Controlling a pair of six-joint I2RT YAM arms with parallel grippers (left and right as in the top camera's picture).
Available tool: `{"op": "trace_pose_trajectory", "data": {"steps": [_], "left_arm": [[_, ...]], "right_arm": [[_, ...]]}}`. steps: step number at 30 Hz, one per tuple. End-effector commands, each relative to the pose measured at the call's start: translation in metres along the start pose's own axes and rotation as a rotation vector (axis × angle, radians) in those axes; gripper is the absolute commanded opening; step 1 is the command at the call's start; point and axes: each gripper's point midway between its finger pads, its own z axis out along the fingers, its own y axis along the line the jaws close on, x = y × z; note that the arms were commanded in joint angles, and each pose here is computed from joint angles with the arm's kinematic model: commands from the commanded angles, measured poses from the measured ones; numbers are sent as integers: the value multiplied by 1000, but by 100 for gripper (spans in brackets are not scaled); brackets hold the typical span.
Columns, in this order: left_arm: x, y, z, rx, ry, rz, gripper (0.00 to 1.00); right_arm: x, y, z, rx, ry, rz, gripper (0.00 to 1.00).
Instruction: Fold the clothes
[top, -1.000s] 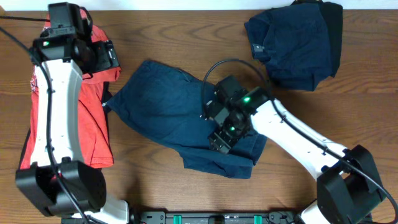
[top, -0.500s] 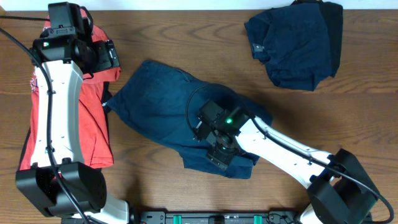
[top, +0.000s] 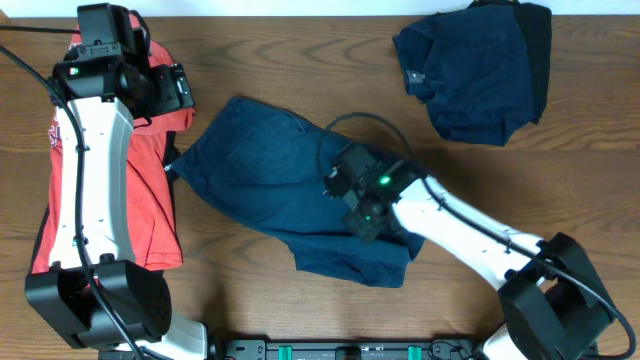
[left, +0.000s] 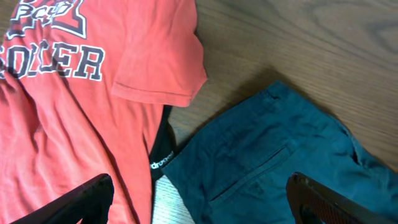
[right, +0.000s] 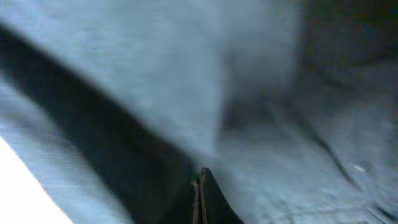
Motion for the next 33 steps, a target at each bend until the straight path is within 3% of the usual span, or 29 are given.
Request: {"op": "trace_pose_trajectory", "data": {"steps": [1,2,3,5,8,11,18,21,27,28,32,33], "left_arm": [[-4,-5,-2,21,-11,15,91],[-4,-5,-2,21,-11,15,91],[-4,-5,-2,21,-11,15,91],[-4,-5,-2,21,-13,15,91],[-7,-5,-2,23,-24,15,91],[-8,-6,-2,27,-30,15,91],[-11,-7,-2,29,-40,15,91],[-13,-7,-2,30,-47,15,91],[-14,-7,-2,30,-51,16,91],[-14,-7,-2,30,-51,16,91],[-14,-7,-2,30,-51,16,91],[-14,-7,-2,30,-51,16,91]], "right_arm": [[2,-25,-4,8,-11,87,1],[3,-30,-4,6,-15,107,3],[2,-37,-5,2,-22,129,11],[0,-49,-6,-6,-43,179,42],[-3,-73,-9,9,-78,240,67],[-5,-95,-12,29,-118,293,78],[4,-122,-9,48,-115,342,80],[4,-128,-1,49,-114,353,79],[8,-130,22,37,-70,357,58],[9,-130,25,35,-63,357,51],[4,-133,22,41,-83,366,2],[1,-134,17,44,-96,365,1]]}}
